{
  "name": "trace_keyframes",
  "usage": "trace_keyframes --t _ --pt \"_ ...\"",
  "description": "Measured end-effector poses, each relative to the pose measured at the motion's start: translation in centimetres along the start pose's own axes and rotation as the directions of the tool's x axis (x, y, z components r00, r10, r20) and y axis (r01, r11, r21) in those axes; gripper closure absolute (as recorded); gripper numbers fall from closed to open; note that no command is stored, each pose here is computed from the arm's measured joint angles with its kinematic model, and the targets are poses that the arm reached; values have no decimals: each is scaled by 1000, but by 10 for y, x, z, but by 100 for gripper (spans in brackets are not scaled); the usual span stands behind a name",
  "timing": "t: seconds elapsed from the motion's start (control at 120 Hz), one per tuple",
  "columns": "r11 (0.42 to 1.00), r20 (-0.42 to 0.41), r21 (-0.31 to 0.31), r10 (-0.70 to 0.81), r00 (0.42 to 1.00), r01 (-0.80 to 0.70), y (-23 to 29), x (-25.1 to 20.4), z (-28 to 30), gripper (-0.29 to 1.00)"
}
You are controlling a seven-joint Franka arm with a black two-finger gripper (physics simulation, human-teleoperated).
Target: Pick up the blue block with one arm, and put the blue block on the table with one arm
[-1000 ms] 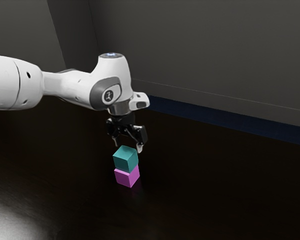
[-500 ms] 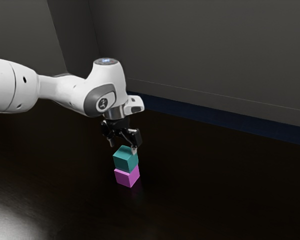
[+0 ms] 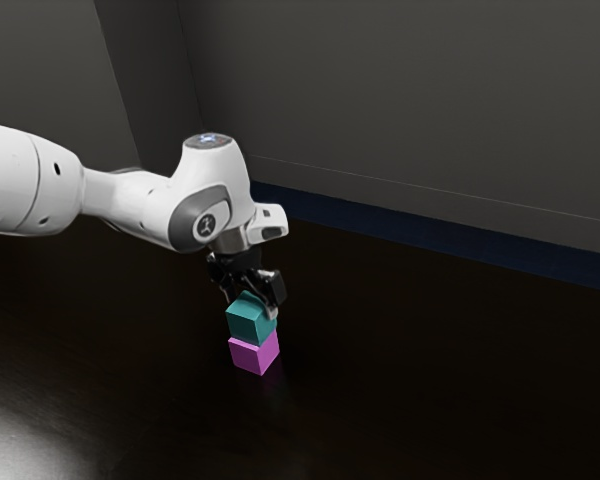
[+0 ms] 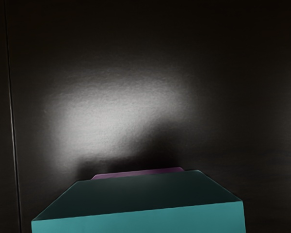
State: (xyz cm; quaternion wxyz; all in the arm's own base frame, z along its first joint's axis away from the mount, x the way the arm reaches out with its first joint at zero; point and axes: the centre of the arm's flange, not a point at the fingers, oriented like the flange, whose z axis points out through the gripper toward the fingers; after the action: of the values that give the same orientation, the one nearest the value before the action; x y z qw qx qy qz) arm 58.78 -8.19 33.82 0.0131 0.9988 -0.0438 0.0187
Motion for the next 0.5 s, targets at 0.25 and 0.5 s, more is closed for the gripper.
trace_keyframes --t 0.25,0.5 --pt "999 0 1 39 999 -39 -1 -4 13 0" --pt "996 -22 4 90 996 -90 -1 -2 12 0"
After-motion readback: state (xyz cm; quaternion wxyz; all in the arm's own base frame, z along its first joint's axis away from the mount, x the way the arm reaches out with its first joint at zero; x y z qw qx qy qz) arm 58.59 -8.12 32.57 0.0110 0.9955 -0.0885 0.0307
